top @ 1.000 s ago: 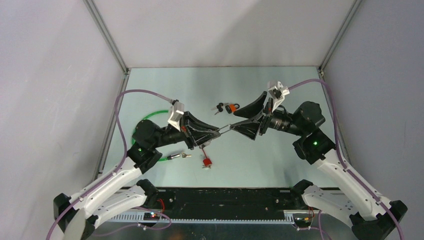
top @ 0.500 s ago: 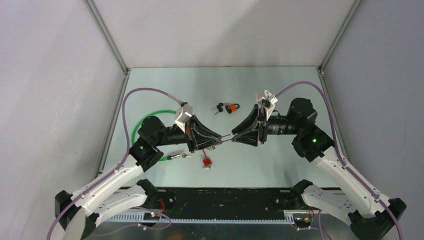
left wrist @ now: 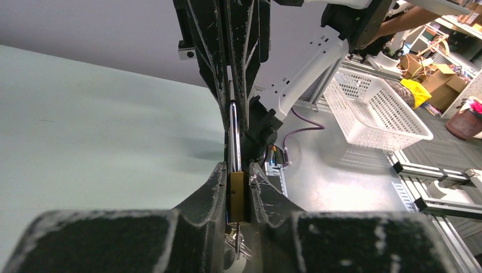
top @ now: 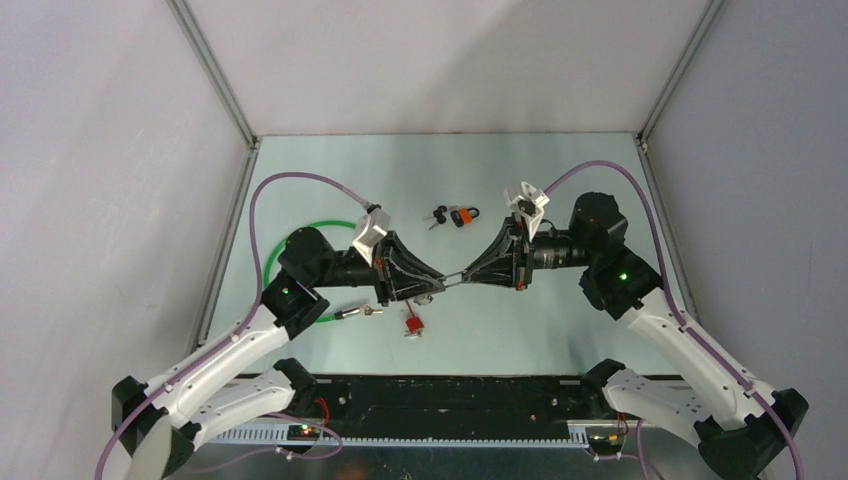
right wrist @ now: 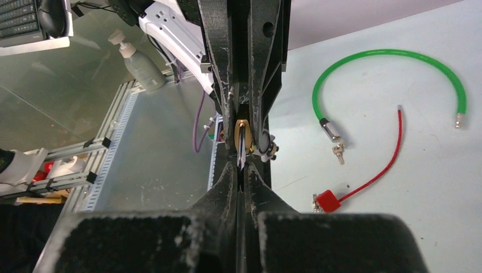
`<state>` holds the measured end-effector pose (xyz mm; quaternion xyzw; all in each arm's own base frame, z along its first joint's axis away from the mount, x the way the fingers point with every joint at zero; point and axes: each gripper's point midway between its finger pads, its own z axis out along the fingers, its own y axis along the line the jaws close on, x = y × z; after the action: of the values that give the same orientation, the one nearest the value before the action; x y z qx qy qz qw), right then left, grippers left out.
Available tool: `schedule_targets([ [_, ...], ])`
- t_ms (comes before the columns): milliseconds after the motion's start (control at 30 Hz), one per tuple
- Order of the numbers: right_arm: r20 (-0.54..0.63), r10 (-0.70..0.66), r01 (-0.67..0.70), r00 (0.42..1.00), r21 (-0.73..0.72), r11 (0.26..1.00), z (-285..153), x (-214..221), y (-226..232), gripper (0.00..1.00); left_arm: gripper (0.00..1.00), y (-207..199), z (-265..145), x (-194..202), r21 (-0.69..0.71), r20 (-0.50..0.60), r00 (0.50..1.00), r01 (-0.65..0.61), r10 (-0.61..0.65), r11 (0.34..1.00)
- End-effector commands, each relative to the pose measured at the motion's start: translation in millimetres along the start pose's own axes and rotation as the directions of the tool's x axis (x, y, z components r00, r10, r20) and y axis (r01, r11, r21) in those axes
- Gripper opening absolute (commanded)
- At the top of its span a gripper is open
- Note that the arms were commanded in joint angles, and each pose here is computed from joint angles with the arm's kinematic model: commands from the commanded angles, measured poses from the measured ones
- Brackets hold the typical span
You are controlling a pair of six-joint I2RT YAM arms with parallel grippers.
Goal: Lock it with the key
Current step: Lock the lock.
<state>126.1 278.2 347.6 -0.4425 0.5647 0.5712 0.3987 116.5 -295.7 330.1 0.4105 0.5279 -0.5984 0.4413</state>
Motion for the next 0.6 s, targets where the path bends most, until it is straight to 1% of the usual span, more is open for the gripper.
schedule_targets([
  [0, 0.035, -0.030, 0.031, 0.999, -0.022, 0.999, 10.4, -18.4, 8.3, 0.00, 0.00, -14.9, 2.2, -26.8, 0.057, 0.042, 0.993, -0.113, 0.110, 0.992],
  [200, 0.023, 0.005, -0.004, 1.000, -0.020, 1.000, 23.8, -9.5, 7.5, 0.00, 0.00, -13.8, 3.4, -31.1, 0.046, 0.052, 0.991, -0.123, 0.120, 0.991],
  [567, -0.046, 0.062, -0.064, 0.997, -0.047, 0.997, 39.1, 17.2, 8.5, 0.00, 0.00, 4.5, -0.2, -52.7, -0.107, 0.129, 0.979, -0.146, 0.159, 0.983],
])
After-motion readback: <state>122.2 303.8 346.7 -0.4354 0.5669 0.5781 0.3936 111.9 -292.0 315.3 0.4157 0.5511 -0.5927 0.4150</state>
